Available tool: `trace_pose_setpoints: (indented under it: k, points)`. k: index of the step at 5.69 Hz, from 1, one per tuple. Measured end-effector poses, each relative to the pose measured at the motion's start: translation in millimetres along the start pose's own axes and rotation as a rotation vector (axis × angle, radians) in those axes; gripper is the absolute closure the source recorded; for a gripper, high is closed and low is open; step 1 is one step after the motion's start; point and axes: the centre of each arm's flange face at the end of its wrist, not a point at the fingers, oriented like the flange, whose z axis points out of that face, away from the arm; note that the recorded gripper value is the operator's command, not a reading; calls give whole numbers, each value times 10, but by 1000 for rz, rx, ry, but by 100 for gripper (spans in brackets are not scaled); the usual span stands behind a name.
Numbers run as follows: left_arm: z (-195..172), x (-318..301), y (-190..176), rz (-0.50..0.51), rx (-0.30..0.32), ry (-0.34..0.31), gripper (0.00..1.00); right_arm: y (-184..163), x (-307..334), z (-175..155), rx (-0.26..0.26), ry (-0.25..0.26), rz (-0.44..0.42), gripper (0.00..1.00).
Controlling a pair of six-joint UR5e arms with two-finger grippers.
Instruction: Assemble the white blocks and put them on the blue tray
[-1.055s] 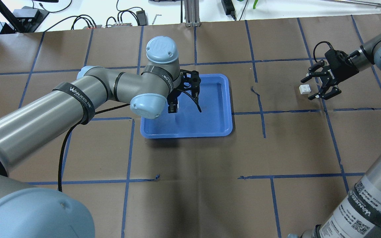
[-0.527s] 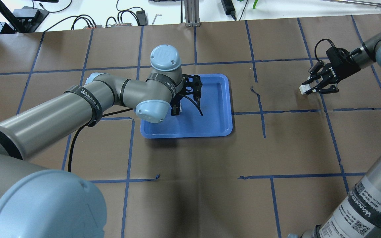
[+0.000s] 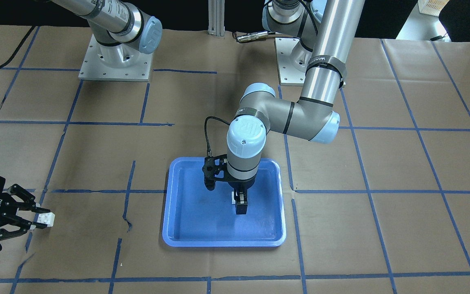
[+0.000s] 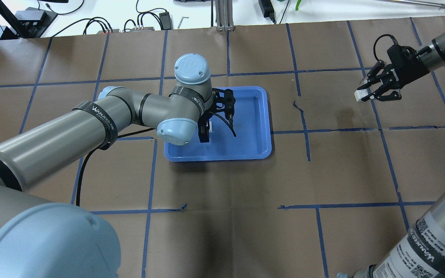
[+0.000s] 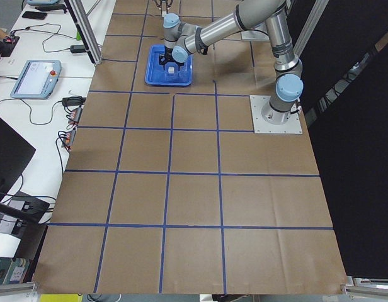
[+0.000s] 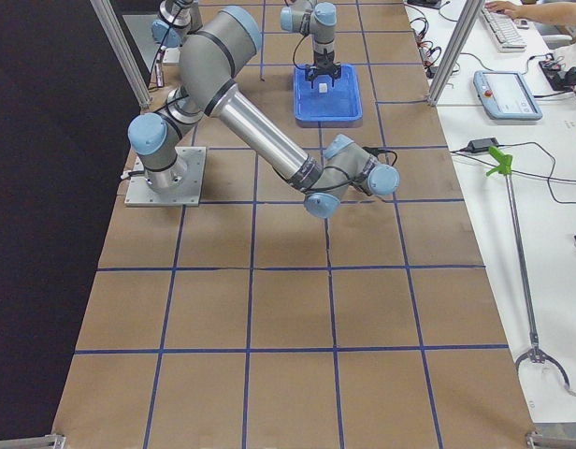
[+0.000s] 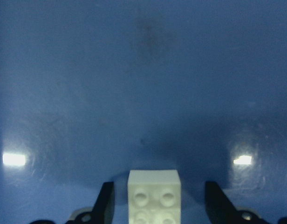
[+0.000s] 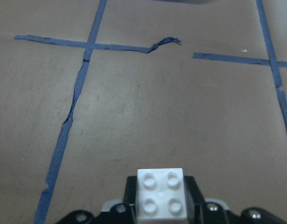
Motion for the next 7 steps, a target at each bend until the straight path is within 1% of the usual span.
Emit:
trace_pose_setpoints:
  k: [1, 2, 3, 4, 5, 6, 7]
  points:
    - [-282, 8, 31, -3, -4, 11, 2, -168, -34, -51, 19, 19, 6, 80]
    - [-689, 52, 85, -7, -9, 28, 2, -343, -132, 25, 54, 25, 11, 79]
    - [-1122, 116, 172, -16, -16, 51, 2, -608, -226, 175, 93, 23, 21, 79]
    - [-1540, 197, 313, -32, -25, 81, 2, -980, -251, 380, 121, 12, 26, 79]
    - [-1966, 345, 459, -56, -27, 92, 2, -1364, -211, 614, 130, 1, 18, 79]
    - [-2272, 532, 561, -93, -27, 85, 2, -1708, -160, 886, 128, 7, 17, 79]
    - [-2388, 642, 661, -162, -40, 85, 1, -2044, -153, 1197, 122, 27, 27, 79]
